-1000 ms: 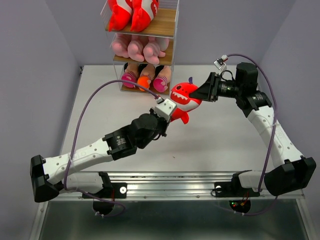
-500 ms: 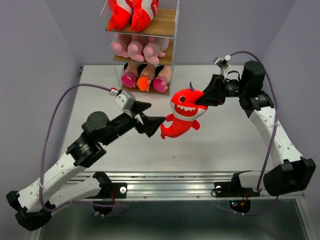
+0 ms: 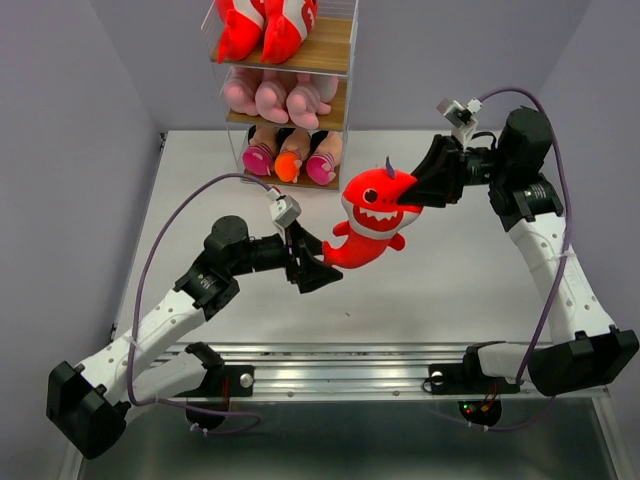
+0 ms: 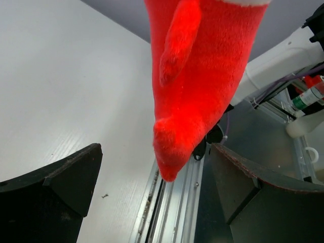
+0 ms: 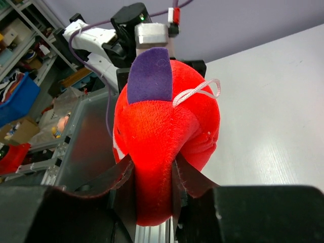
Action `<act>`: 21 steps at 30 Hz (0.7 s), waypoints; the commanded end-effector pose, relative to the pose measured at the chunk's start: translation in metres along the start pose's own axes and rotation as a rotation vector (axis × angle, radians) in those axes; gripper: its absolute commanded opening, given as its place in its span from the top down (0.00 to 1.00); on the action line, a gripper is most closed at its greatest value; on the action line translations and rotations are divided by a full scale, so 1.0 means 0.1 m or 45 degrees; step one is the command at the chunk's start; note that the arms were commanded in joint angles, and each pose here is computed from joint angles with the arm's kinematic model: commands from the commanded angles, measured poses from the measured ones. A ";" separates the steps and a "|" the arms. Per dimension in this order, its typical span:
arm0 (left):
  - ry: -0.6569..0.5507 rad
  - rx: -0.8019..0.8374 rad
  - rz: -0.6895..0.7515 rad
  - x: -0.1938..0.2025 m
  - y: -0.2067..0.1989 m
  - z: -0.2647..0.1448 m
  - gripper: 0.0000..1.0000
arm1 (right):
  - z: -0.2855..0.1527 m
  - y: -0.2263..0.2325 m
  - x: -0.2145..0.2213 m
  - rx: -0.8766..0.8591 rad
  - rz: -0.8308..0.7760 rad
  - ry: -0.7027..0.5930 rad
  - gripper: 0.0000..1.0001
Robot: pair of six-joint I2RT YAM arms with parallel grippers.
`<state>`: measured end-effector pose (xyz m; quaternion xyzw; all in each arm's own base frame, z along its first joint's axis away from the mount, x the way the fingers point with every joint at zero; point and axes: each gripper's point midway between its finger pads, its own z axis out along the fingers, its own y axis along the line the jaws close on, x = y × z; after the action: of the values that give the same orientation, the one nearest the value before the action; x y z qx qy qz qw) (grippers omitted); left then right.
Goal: Place and organize the stuffed toys onto the shelf
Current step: Pass the stuffed toy from the left arm to the right, then pass the stuffed toy from the right arm to the left
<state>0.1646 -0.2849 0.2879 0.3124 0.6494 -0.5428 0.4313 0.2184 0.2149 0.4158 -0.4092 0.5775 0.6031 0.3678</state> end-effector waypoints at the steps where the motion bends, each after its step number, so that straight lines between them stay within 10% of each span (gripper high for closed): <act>1: -0.150 0.198 0.135 -0.31 -0.37 -0.08 0.01 | -0.04 0.41 -0.21 -0.111 -0.201 0.034 0.99; 21: -0.301 0.268 0.074 -0.53 -0.51 -0.08 0.06 | 0.02 0.37 -0.32 -0.069 -0.206 -0.004 0.99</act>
<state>0.1423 -0.2851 0.3447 0.3092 0.5495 -0.6206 0.4661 0.2125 0.2157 0.4424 -0.4265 0.5597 0.5973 0.3848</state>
